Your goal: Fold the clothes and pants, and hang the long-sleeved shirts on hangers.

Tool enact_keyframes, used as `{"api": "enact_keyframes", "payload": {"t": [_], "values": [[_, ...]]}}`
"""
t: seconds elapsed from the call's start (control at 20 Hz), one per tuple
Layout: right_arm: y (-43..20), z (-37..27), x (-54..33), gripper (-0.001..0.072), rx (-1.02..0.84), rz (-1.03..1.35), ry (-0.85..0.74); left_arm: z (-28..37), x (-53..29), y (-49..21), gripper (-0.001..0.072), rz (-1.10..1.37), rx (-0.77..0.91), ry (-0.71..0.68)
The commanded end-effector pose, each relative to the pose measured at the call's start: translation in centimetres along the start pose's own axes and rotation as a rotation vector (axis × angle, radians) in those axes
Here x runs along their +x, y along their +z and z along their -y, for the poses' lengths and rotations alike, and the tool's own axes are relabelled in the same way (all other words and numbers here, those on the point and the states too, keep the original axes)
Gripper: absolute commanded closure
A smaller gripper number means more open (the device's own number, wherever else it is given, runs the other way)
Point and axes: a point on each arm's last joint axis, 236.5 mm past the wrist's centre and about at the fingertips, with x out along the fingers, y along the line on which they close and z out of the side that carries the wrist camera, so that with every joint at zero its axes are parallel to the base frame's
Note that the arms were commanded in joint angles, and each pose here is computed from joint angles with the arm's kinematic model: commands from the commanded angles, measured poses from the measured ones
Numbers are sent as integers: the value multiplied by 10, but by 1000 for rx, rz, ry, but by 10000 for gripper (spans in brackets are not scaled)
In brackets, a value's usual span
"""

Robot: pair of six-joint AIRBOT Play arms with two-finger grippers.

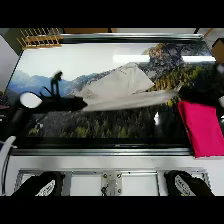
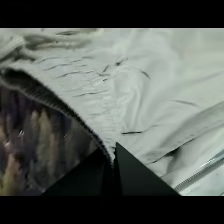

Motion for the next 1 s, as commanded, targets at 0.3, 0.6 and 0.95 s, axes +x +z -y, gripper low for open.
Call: {"api": "enact_keyframes", "payload": {"t": [0.3,0.6,0.95], "values": [[168,-135,-329,709,-315,768,123,240,-266,25,689,555,374,-374],[162,-156,-362,710,-329,823,193,244,-278,-16,689,462,235,-422],[134,-151,-133,710,-216,194,232,96,-100,-26,689,123,-71,44]]}}
